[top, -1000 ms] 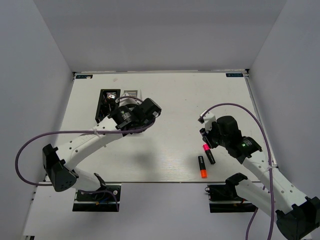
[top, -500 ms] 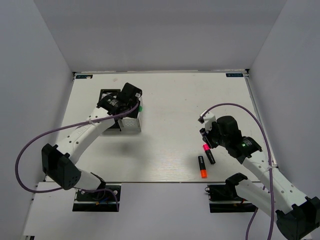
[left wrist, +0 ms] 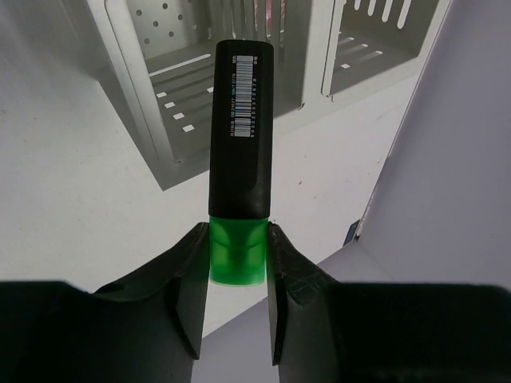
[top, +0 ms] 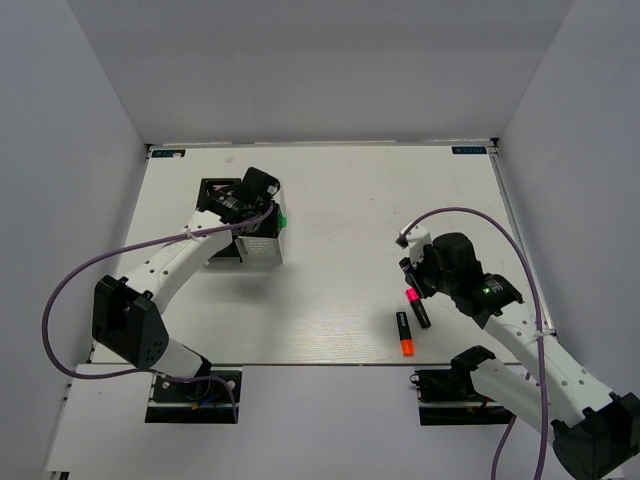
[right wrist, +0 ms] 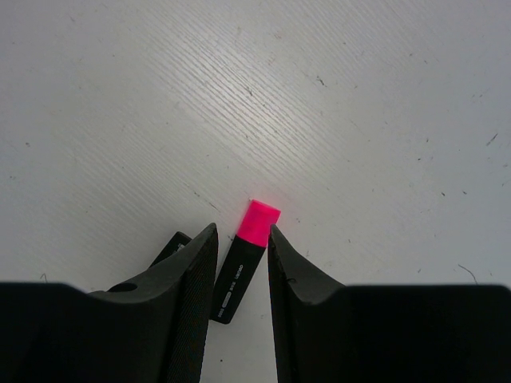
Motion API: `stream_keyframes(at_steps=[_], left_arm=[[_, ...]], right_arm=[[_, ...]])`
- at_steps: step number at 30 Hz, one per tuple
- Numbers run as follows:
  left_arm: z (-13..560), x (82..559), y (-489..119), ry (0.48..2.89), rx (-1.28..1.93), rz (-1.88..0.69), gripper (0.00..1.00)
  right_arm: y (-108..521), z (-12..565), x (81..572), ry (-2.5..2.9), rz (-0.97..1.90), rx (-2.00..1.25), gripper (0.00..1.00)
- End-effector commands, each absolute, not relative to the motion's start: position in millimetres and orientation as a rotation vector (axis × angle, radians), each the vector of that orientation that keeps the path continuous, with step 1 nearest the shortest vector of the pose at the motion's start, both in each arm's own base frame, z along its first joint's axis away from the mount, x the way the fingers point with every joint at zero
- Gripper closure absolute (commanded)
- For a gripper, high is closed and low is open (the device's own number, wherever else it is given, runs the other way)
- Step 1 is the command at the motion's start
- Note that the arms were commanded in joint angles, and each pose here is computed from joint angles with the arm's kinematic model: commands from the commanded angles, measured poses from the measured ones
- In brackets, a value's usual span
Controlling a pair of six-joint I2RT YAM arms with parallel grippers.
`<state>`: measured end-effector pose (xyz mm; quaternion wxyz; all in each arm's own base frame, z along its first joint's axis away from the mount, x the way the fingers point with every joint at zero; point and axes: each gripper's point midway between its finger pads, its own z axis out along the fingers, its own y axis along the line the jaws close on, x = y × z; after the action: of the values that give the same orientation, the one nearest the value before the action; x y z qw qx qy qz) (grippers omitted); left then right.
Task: Sort the stationery into containers
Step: Place the pen in the storage box.
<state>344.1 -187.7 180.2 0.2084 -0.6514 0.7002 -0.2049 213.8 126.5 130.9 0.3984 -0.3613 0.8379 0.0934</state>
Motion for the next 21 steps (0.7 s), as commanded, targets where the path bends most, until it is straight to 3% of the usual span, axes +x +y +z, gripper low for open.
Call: stream_keyframes(at_steps=[1, 9, 12, 13, 16, 18, 21], left_arm=[[181, 349, -184, 1.901, -1.884, -0.603, 0.97], [168, 350, -168, 1.853, -1.979, -0.61, 0.85], [167, 352, -164, 1.845, -1.992, -0.618, 0.73], [167, 353, -162, 1.84, -1.995, -0.616, 0.61], [174, 360, -165, 1.859, -1.957, -0.658, 0.49], [186, 367, -170, 1.879, -1.905, -0.694, 0.44], [193, 371, -174, 1.933, -1.841, -0.704, 0.41]], right_arm=[[128, 136, 219, 2.097, 0.238, -0.89, 0.64], [127, 135, 219, 2.1, 0.235, -0.886, 0.64], [128, 135, 219, 2.096, 0.236, -0.89, 0.64], [128, 135, 219, 2.096, 0.236, -0.89, 0.64], [127, 135, 219, 2.097, 0.236, -0.889, 0.64], [127, 135, 219, 2.098, 0.236, -0.889, 0.53], [127, 134, 219, 2.099, 0.235, -0.892, 0.5]])
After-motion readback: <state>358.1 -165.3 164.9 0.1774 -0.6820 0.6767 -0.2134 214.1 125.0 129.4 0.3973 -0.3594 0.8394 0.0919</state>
